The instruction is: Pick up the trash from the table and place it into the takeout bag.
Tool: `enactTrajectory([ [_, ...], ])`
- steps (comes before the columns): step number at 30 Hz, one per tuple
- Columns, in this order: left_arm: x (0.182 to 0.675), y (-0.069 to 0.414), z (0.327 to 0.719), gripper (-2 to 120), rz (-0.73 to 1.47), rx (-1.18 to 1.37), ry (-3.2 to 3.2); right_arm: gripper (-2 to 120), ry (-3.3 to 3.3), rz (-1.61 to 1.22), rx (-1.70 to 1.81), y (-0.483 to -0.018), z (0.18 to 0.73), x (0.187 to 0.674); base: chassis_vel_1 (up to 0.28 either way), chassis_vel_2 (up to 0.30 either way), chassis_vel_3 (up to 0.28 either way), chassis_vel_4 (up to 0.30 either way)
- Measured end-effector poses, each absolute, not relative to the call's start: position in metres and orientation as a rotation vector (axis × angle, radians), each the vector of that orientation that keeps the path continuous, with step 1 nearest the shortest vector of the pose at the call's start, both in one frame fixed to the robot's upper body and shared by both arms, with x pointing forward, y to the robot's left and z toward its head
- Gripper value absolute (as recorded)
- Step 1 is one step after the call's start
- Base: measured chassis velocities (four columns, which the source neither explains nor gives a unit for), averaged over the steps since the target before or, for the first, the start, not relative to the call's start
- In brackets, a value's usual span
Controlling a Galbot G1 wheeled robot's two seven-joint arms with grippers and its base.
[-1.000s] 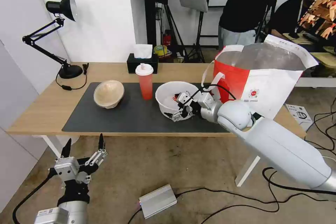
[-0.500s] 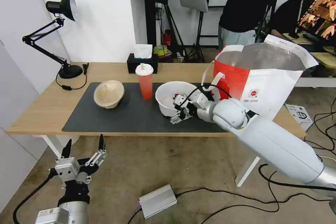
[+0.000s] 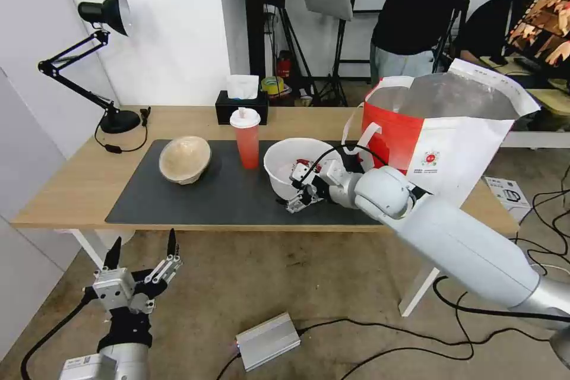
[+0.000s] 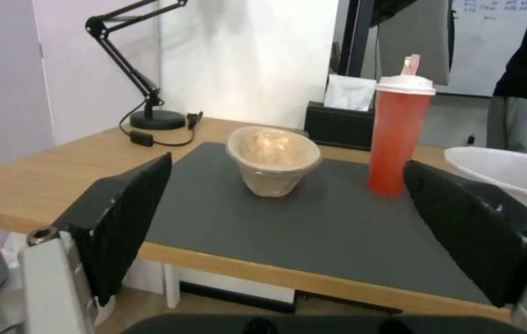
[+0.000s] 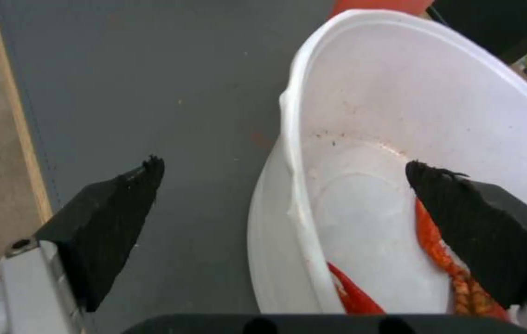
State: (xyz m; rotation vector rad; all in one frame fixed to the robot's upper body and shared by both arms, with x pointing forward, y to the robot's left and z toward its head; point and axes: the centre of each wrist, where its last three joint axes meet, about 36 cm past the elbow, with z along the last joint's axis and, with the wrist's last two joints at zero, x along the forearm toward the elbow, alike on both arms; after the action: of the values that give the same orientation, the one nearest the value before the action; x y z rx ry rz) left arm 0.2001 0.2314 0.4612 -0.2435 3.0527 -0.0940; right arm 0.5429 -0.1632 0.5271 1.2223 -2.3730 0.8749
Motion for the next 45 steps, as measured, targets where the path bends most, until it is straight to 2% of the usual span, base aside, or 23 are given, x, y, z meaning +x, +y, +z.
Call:
enactTrajectory([
  [4, 0.2, 0.232, 0.461, 100, -0.093, -0.244, 3.054, 100, -2.372, 0.864, 1.219, -0.161, 0.524, 0.544, 0.0, 0.0, 0.0, 0.0],
  [6, 0.2, 0.232, 0.461, 100, -0.092, -0.245, 3.055, 92, -2.374, 0.857, 1.209, -0.159, 0.522, 0.547, 0.0, 0.0, 0.0, 0.0],
  [7, 0.2, 0.232, 0.461, 100, -0.092, -0.245, 3.055, 92, -2.374, 0.857, 1.209, -0.159, 0.522, 0.547, 0.0, 0.0, 0.0, 0.0],
  [10, 0.2, 0.231, 0.46, 100, -0.089, -0.244, 3.057, 82, -2.372, 0.847, 1.199, -0.16, 0.52, 0.551, 0.0, 0.0, 0.0, 0.0],
  [11, 0.2, 0.231, 0.46, 100, -0.088, -0.244, 3.055, 75, -2.371, 0.842, 1.199, -0.16, 0.519, 0.552, 0.0, 0.0, 0.0, 0.0],
  [12, 0.2, 0.231, 0.46, 100, -0.088, -0.244, 3.055, 75, -2.371, 0.842, 1.199, -0.16, 0.519, 0.552, 0.0, 0.0, 0.0, 0.0],
  [15, 0.2, 0.231, 0.46, 100, -0.086, -0.244, 3.054, 59, -2.368, 0.839, 1.203, -0.158, 0.517, 0.552, 0.0, 0.0, 0.0, 0.0],
  [16, 0.2, 0.231, 0.46, 100, -0.086, -0.244, 3.054, 59, -2.368, 0.839, 1.203, -0.158, 0.517, 0.552, 0.0, 0.0, 0.0, 0.0],
  [19, 0.201, 0.231, 0.46, 100, -0.087, -0.245, 3.052, 44, -2.364, 0.836, 1.211, -0.154, 0.515, 0.552, 0.0, 0.0, 0.0, 0.0],
  [21, 0.201, 0.231, 0.459, 100, -0.087, -0.245, 3.052, 41, -2.364, 0.834, 1.211, -0.153, 0.515, 0.553, 0.0, 0.0, 0.0, 0.0],
  [24, 0.202, 0.231, 0.458, 100, -0.088, -0.245, 3.052, 25, -2.366, 0.82, 1.21, -0.153, 0.516, 0.554, 0.0, 0.0, 0.0, 0.0],
  [28, 0.202, 0.231, 0.457, 100, -0.088, -0.246, 3.051, 17, -2.368, 0.816, 1.208, -0.153, 0.516, 0.555, 0.0, 0.0, 0.0, 0.0],
  [32, 0.203, 0.231, 0.457, 100, -0.089, -0.246, 3.048, 0, -2.376, 0.813, 1.201, -0.153, 0.518, 0.556, 0.0, 0.0, 0.0, 0.0],
  [45, 0.203, 0.23, 0.453, 100, -0.087, -0.243, 3.04, 0, -2.39, 0.804, 1.185, -0.157, 0.518, 0.555, 0.0, 0.0, 0.0, 0.0],
])
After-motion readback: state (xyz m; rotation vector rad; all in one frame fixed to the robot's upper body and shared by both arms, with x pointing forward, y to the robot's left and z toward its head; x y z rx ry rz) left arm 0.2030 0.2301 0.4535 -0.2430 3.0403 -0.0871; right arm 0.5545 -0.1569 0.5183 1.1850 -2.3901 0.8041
